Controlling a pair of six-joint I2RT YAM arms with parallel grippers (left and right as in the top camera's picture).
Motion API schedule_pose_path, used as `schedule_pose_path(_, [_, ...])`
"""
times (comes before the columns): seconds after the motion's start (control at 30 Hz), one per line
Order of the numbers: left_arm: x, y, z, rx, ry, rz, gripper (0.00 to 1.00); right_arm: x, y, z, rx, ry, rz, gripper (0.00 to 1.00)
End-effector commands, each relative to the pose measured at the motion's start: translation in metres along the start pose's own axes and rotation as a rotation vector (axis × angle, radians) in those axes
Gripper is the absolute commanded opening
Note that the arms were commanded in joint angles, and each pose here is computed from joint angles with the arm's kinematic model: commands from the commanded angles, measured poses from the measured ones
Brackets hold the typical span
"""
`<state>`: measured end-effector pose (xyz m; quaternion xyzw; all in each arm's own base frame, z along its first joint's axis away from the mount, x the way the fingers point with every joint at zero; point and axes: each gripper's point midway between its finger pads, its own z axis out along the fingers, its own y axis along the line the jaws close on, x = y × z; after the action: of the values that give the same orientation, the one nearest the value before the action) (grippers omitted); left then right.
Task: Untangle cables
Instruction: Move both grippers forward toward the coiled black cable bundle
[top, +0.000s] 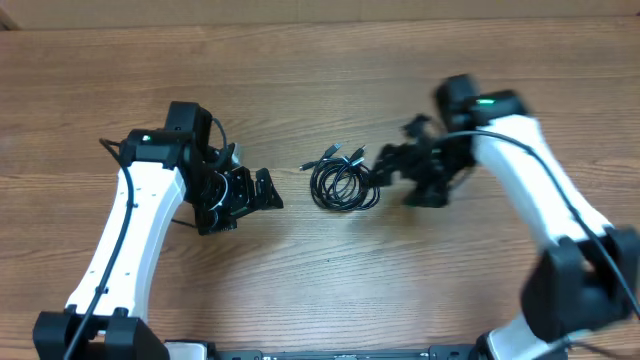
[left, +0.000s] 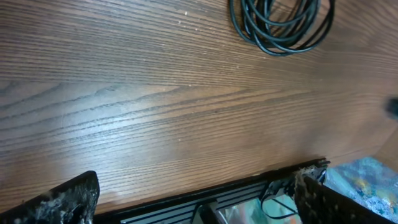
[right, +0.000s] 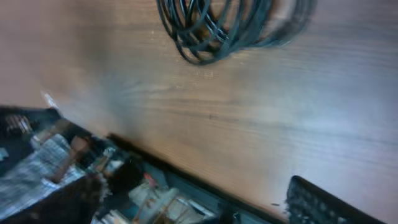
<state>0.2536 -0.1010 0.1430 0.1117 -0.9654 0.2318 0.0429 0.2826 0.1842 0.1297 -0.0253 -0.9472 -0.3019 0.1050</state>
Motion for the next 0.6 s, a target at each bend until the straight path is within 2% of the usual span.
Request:
schedule_pose_path(0.0, [-0.004,0.000,0.001,-0.017,0.003,0.007,1.00,-0.015,-0.008,0.025,0.091,-0.009,0.077,0.91])
schedule_pose_path(0.07, [-0.002,0.001,0.001,-0.021,0.014,0.002,1.00,-0.029,-0.015,0.039,0.137,-0.040,0.128,0.88])
schedule_pose_path(0.13, [0.000,0.002,0.001,-0.023,0.020,-0.001,1.00,-0.039,-0.018,0.047,0.158,-0.066,0.138,0.80])
schedule_pose_path(0.2, [0.000,0.002,0.001,-0.023,0.020,-0.002,1.00,-0.048,-0.021,0.050,0.173,-0.099,0.158,0.69])
schedule_pose_path(0.27, [-0.001,0.001,0.001,-0.021,0.015,0.001,1.00,-0.058,-0.022,0.055,0.164,-0.138,0.181,0.54])
schedule_pose_path(0.33, [-0.001,0.001,0.001,-0.021,0.015,0.001,1.00,-0.060,-0.022,0.059,0.159,-0.146,0.178,0.50])
schedule_pose_path(0.47, [-0.003,0.001,0.001,-0.019,0.009,0.005,1.00,-0.062,-0.017,0.065,0.150,-0.158,0.161,0.50])
schedule_pose_path(0.57, [-0.004,0.000,0.001,-0.018,0.005,0.006,1.00,-0.062,-0.010,0.069,0.149,-0.169,0.164,0.41])
